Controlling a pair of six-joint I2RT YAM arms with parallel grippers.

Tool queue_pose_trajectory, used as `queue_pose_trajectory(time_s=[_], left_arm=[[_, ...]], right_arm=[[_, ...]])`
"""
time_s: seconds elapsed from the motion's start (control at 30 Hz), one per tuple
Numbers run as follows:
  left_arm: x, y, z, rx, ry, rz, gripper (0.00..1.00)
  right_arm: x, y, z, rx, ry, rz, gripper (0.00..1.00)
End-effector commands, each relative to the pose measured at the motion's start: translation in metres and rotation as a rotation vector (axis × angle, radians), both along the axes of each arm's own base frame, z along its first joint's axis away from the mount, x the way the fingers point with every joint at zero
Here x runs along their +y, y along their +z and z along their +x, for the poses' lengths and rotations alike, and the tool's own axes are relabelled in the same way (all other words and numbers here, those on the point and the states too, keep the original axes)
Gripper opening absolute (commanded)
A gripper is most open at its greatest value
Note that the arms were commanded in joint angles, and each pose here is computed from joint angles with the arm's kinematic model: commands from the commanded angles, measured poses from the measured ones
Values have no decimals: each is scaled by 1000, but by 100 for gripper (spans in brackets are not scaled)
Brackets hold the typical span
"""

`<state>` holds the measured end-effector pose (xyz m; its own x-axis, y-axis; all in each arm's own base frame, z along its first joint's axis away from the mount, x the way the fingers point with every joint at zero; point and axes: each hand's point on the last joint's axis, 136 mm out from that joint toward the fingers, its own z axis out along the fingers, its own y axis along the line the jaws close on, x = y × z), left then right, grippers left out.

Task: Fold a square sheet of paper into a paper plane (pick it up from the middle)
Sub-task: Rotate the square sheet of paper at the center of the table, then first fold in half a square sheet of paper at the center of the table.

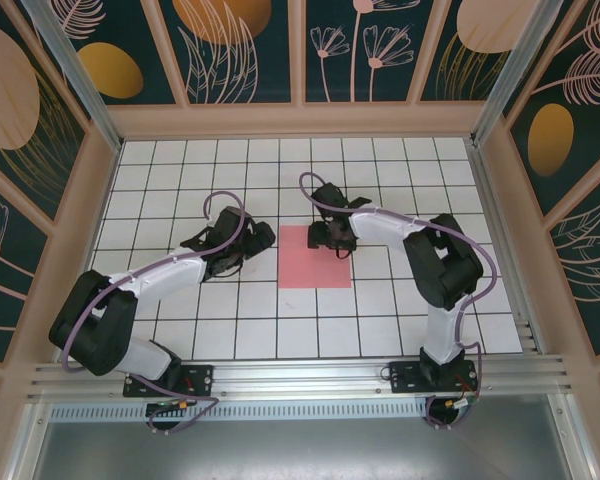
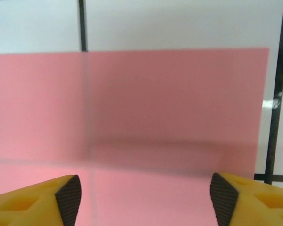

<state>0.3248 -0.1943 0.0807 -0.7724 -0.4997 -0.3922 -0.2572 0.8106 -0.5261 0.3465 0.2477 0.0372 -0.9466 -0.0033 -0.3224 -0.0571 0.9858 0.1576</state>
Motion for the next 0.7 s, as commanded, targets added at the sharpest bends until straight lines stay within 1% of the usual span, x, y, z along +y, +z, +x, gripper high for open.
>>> queue_pose_trajectory(time_s=[0.0, 0.03, 0.1, 0.13, 0.23, 0.37, 0.5, 0.67], left_arm=[[-16, 2, -1, -7, -82, -61, 94], [-17, 2, -1, -6, -87, -59, 94], [-13, 1, -1, -7, -77, -41, 95], [-10, 1, 0, -10, -62, -26, 95], [3, -3, 1, -5, -17, 11, 96], [18, -9, -1, 5, 31, 6, 98], [27, -13, -4, 13, 45, 6, 99], [31, -14, -7, 16, 46, 14, 99]], right_arm=[[-4, 10, -5, 8, -47, -31, 82], [-4, 7, -7, 19, -61, -31, 85], [0, 4, -10, 20, -75, -44, 97], [2, 3, -12, 13, -79, -55, 99], [8, -2, -15, 7, -94, -92, 99], [17, -8, -18, 7, -84, -122, 99], [27, -23, -23, 37, -54, -152, 99], [24, -38, -29, 69, -57, -172, 99]])
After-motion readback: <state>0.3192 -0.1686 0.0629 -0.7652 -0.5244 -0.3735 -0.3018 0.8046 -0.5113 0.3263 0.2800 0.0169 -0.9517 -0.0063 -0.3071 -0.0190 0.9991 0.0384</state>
